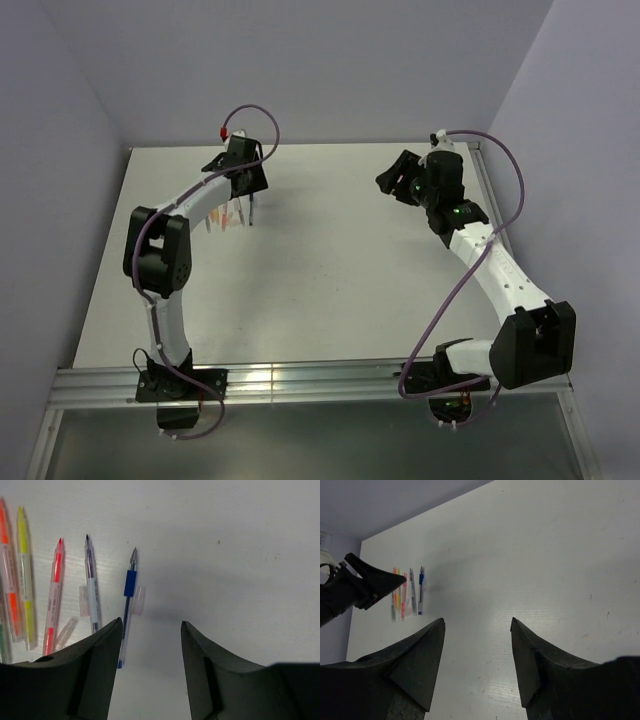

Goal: Insert the pens into the pen caps
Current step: Pick up the pen from the corner of the board.

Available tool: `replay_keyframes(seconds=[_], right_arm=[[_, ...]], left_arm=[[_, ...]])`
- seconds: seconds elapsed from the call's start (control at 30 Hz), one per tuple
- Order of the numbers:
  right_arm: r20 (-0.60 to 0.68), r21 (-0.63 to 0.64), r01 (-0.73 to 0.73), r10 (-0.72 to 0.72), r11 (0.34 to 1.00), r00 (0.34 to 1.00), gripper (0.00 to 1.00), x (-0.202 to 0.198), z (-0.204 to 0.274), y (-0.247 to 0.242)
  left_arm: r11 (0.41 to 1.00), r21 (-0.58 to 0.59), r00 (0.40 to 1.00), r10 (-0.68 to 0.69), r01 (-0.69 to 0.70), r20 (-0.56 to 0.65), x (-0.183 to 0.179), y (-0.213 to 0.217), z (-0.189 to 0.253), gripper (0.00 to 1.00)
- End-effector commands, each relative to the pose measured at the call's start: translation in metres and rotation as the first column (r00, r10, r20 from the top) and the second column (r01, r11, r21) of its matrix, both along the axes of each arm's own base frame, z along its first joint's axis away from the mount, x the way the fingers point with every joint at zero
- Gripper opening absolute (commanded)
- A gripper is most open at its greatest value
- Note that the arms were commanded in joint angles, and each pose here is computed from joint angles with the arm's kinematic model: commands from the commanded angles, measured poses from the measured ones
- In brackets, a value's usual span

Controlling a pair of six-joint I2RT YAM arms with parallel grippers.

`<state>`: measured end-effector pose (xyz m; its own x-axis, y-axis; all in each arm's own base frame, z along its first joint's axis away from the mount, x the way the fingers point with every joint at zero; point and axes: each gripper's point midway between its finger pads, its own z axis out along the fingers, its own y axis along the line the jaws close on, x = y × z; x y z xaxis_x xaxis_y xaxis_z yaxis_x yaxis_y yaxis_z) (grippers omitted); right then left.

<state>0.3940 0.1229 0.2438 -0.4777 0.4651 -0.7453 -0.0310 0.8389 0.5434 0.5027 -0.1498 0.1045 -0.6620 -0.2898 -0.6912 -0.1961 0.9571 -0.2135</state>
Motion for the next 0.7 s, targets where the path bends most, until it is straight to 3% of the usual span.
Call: replay_keyframes(seconds=[0.0,0.67], right_arm=[[0.084,-0.008,0.014,-0.014,1.000,0.996,0.63,0.009,0.030,-0.004],[0.094,-0.001,-0.010,0.010,1.000,0.995,0.56,0.005,0.032,-0.002]], left_arm=[[0.997,0.077,1.000,0.011,-0.012,0.018,0.018,0.010,0.006,0.55],[0.996,0.085,0.999,-0.032,0.035,-0.042,0.050,0.019,-0.030,0.50]])
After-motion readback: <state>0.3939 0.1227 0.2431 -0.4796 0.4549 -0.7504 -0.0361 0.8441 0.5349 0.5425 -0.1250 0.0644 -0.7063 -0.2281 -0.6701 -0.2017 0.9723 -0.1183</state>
